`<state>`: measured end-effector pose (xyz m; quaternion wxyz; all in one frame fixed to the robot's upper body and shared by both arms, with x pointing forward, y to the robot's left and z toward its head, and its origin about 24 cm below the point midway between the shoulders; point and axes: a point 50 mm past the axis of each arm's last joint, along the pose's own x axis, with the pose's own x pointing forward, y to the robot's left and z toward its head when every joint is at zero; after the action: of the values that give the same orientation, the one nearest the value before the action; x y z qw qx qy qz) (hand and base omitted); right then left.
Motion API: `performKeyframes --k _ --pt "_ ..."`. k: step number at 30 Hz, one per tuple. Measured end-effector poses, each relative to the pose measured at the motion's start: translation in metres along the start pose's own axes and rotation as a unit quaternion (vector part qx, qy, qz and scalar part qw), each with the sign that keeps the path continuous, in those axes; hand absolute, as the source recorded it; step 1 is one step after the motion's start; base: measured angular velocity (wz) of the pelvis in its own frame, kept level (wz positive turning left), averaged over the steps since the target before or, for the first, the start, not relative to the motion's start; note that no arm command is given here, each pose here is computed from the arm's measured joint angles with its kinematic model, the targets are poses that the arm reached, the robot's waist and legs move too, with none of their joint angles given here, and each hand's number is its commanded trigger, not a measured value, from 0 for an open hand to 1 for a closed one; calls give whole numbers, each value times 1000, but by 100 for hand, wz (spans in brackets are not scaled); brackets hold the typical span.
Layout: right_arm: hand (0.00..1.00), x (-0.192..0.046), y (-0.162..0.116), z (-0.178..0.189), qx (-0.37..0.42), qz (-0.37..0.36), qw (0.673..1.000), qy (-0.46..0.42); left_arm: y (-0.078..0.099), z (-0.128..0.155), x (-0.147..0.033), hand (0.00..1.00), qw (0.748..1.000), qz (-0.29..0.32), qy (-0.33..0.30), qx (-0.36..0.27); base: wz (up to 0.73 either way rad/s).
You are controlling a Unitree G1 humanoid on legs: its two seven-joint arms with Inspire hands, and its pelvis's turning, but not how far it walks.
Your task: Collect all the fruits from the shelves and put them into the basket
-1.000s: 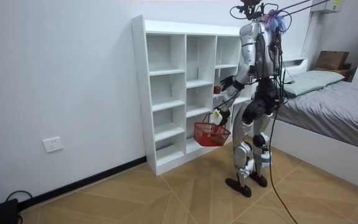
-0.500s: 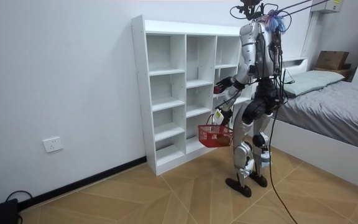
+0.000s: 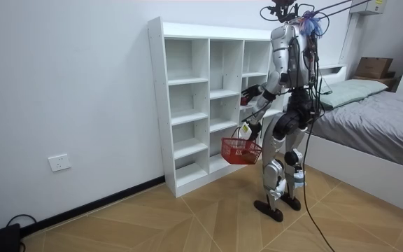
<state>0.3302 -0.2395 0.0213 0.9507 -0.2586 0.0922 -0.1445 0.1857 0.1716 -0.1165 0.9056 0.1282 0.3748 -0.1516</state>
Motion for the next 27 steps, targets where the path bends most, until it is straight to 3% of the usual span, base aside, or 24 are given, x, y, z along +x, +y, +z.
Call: performKeyframes --k 27 --pt "0 -4 9 -8 -23 30 999 11 -6 2 1 100 1000 -14 -4 -9 0"
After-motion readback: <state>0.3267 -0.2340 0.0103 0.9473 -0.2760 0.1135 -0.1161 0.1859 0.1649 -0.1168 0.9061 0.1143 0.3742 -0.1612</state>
